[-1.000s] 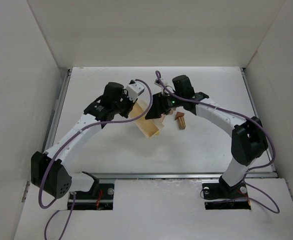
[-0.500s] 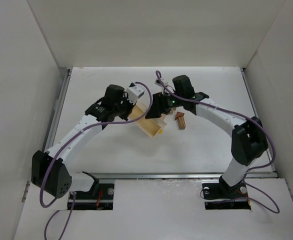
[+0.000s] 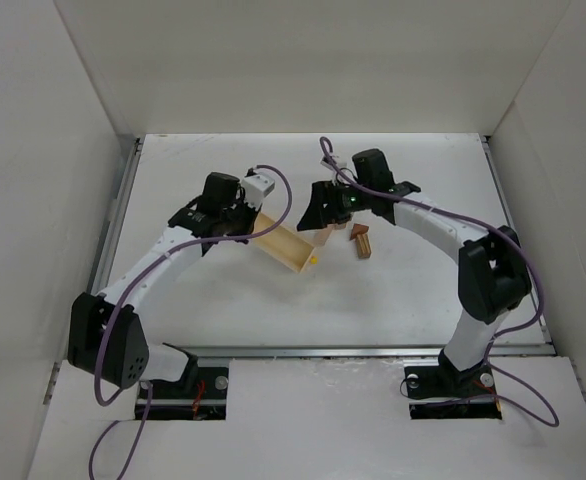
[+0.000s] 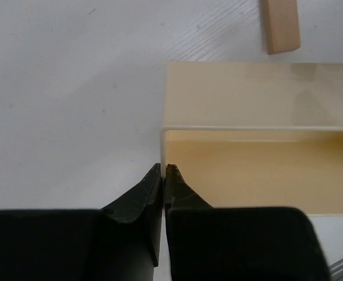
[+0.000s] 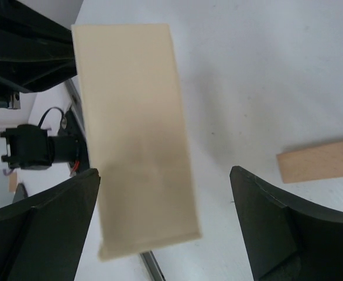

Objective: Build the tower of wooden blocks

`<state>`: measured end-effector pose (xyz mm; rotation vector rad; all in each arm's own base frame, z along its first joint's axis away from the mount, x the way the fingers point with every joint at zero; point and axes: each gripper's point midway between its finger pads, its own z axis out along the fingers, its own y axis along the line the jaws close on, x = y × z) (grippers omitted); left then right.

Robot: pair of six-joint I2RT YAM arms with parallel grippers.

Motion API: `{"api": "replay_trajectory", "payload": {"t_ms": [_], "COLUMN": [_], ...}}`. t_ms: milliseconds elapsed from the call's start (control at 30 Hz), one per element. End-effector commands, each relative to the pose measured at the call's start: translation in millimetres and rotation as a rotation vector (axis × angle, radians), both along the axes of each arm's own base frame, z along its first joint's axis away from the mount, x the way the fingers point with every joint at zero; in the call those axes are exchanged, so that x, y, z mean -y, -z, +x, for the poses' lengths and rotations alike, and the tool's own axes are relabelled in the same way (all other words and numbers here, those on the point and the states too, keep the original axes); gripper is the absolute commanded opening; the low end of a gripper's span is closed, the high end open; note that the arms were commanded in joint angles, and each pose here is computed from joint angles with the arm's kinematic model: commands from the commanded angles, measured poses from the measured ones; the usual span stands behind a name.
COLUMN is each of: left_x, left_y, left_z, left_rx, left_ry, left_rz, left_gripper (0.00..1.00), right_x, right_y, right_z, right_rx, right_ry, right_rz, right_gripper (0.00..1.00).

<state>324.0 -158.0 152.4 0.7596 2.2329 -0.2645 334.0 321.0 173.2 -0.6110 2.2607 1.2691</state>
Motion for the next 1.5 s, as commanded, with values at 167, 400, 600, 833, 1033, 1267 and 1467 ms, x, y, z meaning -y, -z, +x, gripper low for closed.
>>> {"api": "replay_trajectory", "payload": {"t_ms": [167, 400, 600, 833, 1033, 1267, 1467], "left_x": [-25, -89, -136, -156, -164, -159, -155], "left_y": [4, 22, 47, 74, 82, 79, 56], "left_z": [22, 74, 117, 149, 172, 174, 181], "left_rx": [-0.034, -0.128, -0.222, -0.328, -0.360, -0.382, -0.337], "left_ry": [-0.120, -0.333, -0.466, -0.528, -0.554, -0.536, -0.505], "left_rz": [-0.025, -0.027, -0.090, -0.124, -0.119, -0.141, -0.166], "left_gripper": [0.00, 0.00, 0.00, 0.00, 0.00, 0.22, 0.56], "right_x": [30, 80, 126, 153, 160, 155, 155], "right_y": [-10, -9, -3, 35, 62, 77, 73], "right_z": [53, 87, 99, 72, 48, 34, 33], "right_rx": [0.059, 0.117, 0.170, 0.087, 0.028, -0.017, -0.028], "right_ry": [0.177, 0.428, 0.582, 0.588, 0.554, 0.529, 0.548], "right_rz": [-0.025, -0.257, -0.477, -0.639, -0.669, -0.665, -0.679], "right_gripper": [1.00, 1.00, 1.00, 0.96, 0.91, 0.88, 0.88]}}
